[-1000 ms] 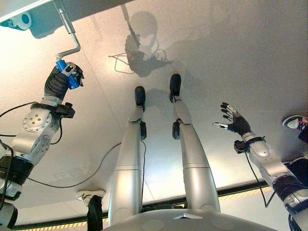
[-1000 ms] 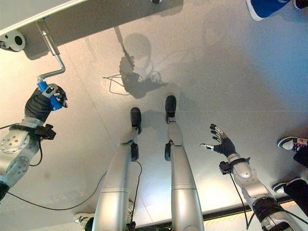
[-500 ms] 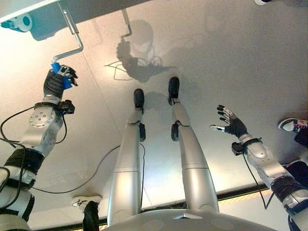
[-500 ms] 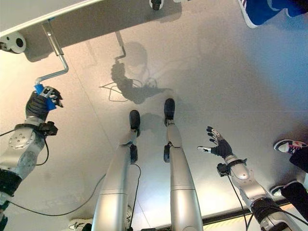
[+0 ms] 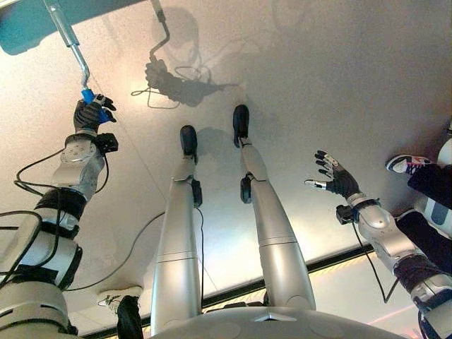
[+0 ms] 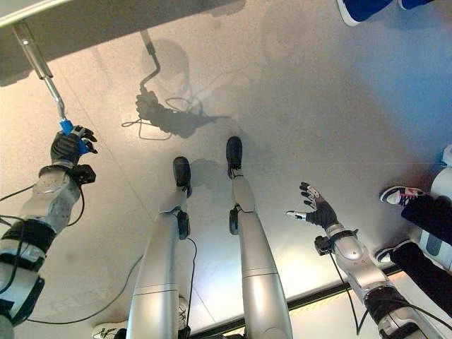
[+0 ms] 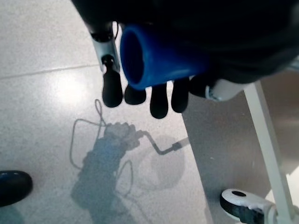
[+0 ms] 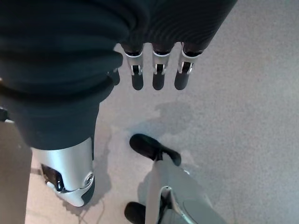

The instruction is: Raise the hospital bed

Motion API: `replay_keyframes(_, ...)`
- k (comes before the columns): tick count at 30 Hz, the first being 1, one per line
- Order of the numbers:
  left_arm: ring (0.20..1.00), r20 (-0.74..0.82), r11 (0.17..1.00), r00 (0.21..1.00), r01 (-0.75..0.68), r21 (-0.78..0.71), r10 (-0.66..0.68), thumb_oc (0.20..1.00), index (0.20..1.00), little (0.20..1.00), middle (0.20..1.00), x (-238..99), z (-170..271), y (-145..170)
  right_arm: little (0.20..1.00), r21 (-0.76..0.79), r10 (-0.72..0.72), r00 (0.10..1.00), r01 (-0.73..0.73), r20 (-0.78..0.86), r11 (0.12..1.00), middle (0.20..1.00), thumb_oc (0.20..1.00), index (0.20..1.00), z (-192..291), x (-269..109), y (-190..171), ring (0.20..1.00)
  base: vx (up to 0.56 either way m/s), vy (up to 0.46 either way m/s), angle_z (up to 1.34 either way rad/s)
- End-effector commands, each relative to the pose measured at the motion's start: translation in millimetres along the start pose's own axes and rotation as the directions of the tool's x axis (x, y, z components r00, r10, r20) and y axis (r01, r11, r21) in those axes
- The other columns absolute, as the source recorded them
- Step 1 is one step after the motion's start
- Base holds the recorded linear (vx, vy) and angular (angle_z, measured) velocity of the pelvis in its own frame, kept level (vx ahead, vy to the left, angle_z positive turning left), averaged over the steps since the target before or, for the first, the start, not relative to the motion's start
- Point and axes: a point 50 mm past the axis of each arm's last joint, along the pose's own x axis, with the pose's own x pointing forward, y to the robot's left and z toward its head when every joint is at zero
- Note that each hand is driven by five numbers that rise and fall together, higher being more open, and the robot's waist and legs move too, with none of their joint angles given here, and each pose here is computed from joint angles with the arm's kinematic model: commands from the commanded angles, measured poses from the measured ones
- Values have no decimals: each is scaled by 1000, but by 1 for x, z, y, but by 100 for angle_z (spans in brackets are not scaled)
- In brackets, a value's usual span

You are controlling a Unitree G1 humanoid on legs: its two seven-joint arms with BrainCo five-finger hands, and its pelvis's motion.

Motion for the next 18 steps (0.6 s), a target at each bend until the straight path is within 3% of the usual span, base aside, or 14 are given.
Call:
replay_keyframes(1, 200, -91, 994, 994, 64, 86, -56, 200, 200, 200, 200, -7, -25, -13, 1000, 20, 4, 1000, -4, -11, 1000, 1000, 1000, 1000, 0, 0, 0, 1000, 12, 12, -5)
replay_keyframes(10, 200, -78, 994, 995, 65, 83, -58, 200, 200, 200, 200, 6, -11, -32, 1000, 35, 16, 1000, -16, -7, 999, 1000, 1000, 1000, 2, 6, 6, 1000, 0, -1, 0)
replay_keyframes(18, 200, -29, 980, 990, 143, 140, -140, 200, 200, 200, 200, 11, 7, -62, 1000, 45, 32, 999, -31, -21, 999, 1000, 1000, 1000, 1, 12, 12, 1000, 0, 0, 0)
